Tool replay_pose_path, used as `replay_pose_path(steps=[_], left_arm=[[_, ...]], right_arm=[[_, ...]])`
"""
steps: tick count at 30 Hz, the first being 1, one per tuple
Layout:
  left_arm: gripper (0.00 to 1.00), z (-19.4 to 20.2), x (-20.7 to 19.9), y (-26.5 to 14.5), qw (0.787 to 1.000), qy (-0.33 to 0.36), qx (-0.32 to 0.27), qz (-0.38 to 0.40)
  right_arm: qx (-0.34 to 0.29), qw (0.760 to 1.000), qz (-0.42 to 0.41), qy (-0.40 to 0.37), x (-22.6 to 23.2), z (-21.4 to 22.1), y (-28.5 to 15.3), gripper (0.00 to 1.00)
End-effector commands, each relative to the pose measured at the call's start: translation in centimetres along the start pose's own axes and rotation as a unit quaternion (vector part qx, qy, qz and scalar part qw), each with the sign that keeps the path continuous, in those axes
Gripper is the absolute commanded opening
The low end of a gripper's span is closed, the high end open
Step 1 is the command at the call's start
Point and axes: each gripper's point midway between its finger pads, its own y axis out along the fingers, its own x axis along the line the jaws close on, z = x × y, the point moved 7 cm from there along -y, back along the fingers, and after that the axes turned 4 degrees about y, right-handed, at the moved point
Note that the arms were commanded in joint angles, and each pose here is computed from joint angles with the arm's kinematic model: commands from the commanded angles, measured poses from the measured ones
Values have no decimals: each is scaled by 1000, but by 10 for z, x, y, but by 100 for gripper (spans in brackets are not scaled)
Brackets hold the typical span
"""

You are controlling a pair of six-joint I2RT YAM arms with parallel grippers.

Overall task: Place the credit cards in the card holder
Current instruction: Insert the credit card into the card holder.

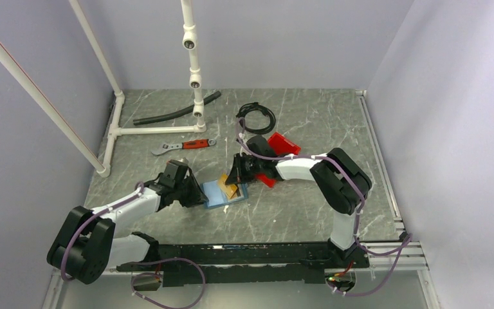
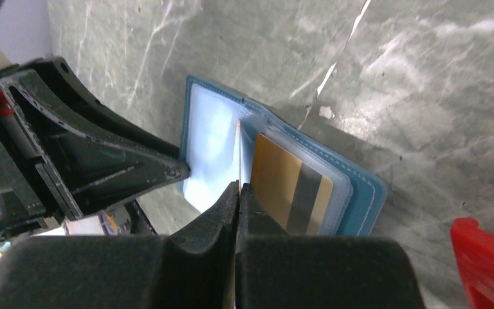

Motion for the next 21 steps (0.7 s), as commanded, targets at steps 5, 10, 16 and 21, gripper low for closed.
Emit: replay_pose_path(steps=[5,10,16,21], left_arm=[[28,12,9,1,1000,-15,20,-4],[27,12,8,1,1000,-16,19,2],[26,14,10,3,1000,-19,21,2],[26,14,10,3,1000,-19,20,1]], right_arm=[[-78,997,-8,12,8,-13,15,0],[-94,995,-12,15,7,-5,20,0],[-94,995,-20,17,1,6,25,0],[-101,995,17,9,-2,17,24,16]])
